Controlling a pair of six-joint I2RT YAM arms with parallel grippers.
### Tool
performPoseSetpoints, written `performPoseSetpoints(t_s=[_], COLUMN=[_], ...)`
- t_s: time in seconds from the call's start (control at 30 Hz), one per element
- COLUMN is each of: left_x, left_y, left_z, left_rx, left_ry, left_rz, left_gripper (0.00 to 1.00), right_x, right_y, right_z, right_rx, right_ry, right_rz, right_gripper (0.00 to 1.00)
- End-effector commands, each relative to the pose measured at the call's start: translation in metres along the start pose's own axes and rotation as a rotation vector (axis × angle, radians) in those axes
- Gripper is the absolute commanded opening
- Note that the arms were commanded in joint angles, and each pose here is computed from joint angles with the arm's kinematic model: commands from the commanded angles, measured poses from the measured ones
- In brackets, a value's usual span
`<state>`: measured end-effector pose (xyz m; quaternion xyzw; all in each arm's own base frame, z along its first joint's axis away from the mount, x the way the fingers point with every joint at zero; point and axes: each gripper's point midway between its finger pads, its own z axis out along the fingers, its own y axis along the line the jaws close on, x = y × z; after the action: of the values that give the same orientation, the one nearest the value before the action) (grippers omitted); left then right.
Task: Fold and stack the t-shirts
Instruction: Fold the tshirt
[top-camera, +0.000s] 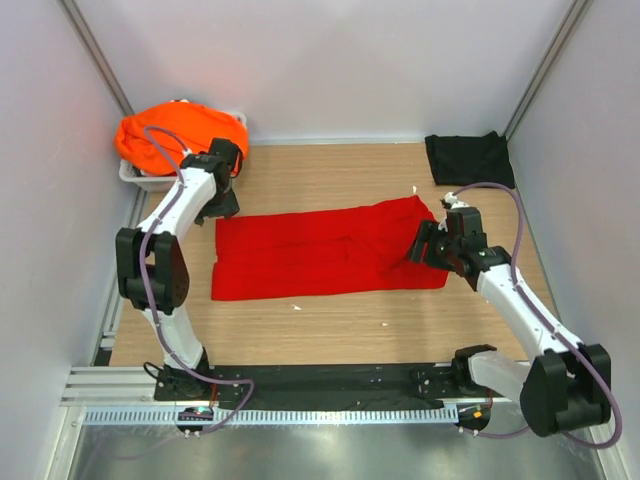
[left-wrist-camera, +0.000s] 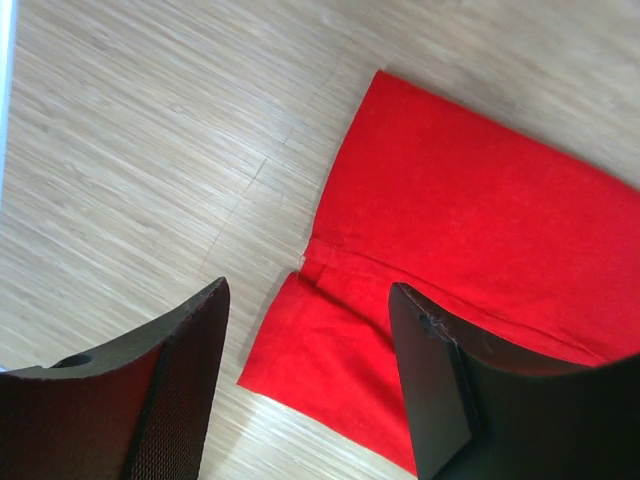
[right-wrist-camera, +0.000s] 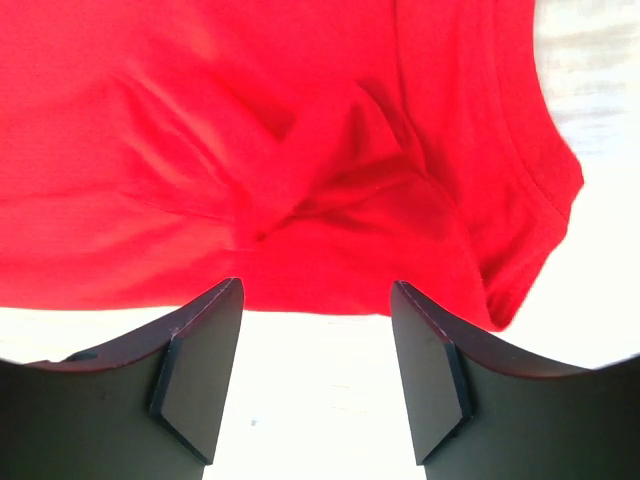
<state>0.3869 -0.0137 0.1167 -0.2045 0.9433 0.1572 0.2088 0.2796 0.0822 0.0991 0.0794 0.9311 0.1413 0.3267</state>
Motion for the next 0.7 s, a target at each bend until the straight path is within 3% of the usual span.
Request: performPoseSetpoints(t_s=[0.0, 0.23, 0.47, 0.57, 0.67], left_x=[-0.024, -0.019, 0.005, 0.017, 0.030], left_y=[0.006, -0.040, -0.076, -0.079, -0.075], left_z=[-0.026, -0.008, 0.043, 0.062, 0.072], left_rx=[0.036, 0.108, 0.081, 0.041, 0.009], left_ry=[-0.106, -0.081, 0.002, 0.060, 0.095], left_rz=[-0.043, -0.011, 0.035, 0.063, 0.078], left_gripper=[0.65, 0.61, 0.60, 0.57, 0.54], right_x=[-0.033, -0.041, -0.030, -0.015, -0.022], right_y=[0.023, 0.039, 0.027, 0.019, 0.010], right_z=[-0.024, 0.002, 0.056, 0.077, 0.098], right_rx=[-0.084, -0.131, -0.009, 0.083, 0.172], right_ry=[-0.133, -0.103, 0.038, 0.142, 0.166], right_rz=[0.042, 0.111, 0.109, 0.058, 0.003], right_gripper=[0.67, 0.68, 0.68, 0.68, 0.69])
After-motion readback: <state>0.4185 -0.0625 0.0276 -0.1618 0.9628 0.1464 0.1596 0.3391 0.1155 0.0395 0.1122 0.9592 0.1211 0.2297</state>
